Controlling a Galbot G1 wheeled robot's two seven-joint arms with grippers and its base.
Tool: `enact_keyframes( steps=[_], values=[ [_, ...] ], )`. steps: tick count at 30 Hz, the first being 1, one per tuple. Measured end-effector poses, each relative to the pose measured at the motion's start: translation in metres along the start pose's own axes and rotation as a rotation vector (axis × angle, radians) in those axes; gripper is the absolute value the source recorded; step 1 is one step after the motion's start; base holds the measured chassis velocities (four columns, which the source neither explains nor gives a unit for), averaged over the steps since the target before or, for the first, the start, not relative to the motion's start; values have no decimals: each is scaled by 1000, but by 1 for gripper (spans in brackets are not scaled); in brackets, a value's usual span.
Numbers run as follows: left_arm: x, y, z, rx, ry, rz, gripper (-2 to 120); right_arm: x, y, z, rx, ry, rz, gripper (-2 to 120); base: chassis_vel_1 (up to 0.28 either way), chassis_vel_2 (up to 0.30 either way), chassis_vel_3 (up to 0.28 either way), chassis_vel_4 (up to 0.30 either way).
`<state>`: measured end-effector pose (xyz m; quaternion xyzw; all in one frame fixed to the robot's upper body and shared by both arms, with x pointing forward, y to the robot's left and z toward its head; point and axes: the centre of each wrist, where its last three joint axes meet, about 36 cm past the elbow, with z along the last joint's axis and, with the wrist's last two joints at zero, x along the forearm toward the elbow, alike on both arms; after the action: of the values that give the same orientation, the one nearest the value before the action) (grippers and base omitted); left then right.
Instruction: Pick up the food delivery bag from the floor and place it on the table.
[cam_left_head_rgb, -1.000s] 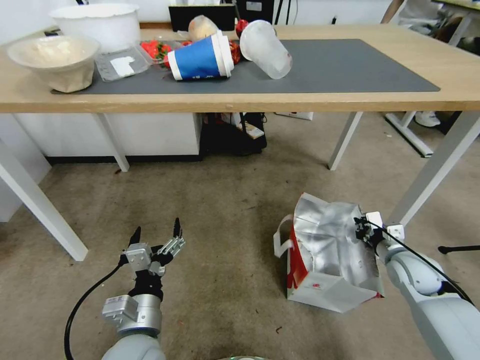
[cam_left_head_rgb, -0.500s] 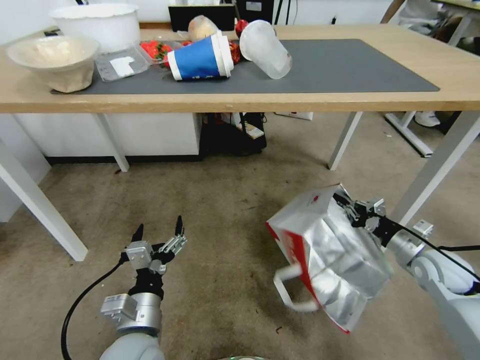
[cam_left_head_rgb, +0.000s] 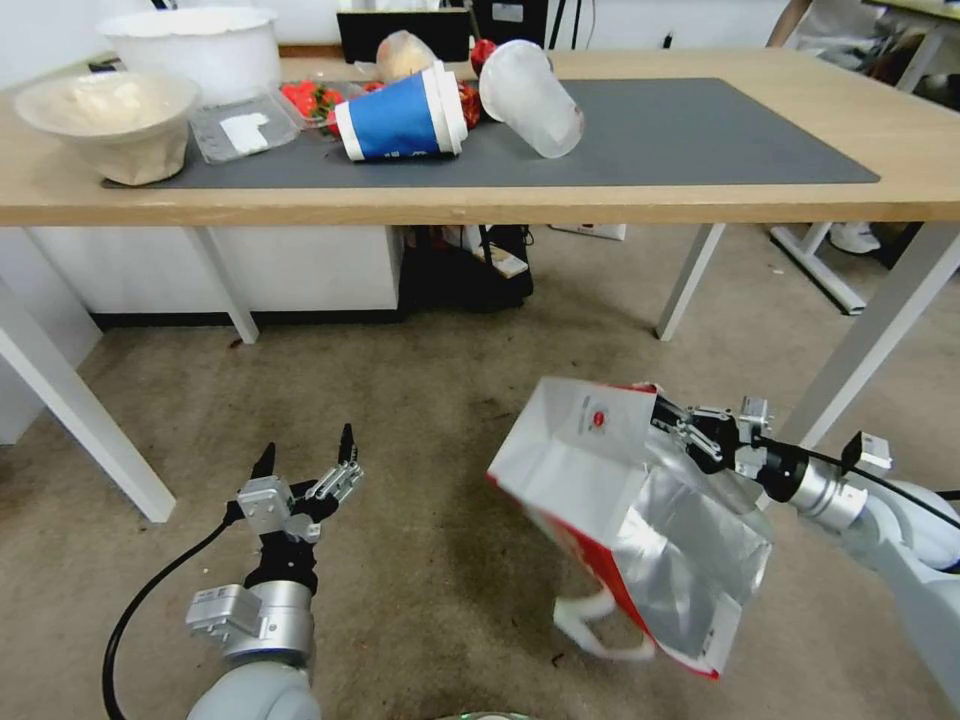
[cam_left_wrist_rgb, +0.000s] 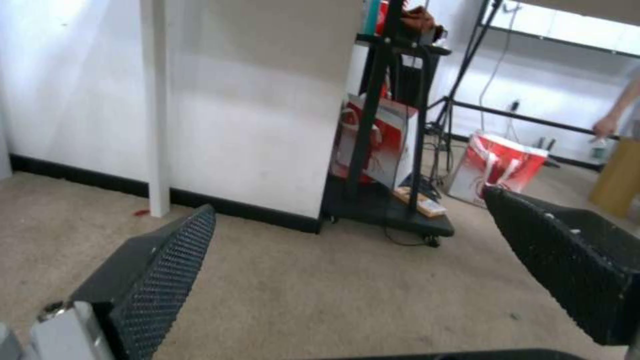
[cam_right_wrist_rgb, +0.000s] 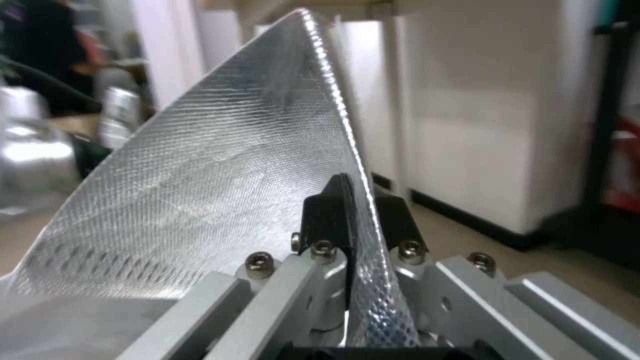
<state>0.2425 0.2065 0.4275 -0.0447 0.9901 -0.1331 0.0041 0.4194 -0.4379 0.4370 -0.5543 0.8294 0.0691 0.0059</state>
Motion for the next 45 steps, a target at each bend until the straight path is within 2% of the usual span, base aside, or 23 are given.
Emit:
enact_keyframes(
  steps=[7,11,15,25,39,45],
  values=[
    [1,0,-3,-3,15,9,100,-3,2,-8,-41,-31,-53,0,0,0,0,0],
    [1,-2,-2,1,12,-1,100,-6,6,-6,-119,-51,-129,0,0,0,0,0],
    [0,-2,-2,2,10,-4,100,-7,6,-4,-145,-54,-169,0,0,0,0,0],
    [0,-2,-2,5,-6,-14,100,-10,7,1,-151,-53,-189,0,0,0,0,0],
    [2,-3,0,18,-33,-39,100,-16,20,7,-180,-67,-234,0,0,0,0,0],
    [2,-3,-2,29,-41,-20,100,-19,27,10,-183,-72,-245,0,0,0,0,0]
  ],
)
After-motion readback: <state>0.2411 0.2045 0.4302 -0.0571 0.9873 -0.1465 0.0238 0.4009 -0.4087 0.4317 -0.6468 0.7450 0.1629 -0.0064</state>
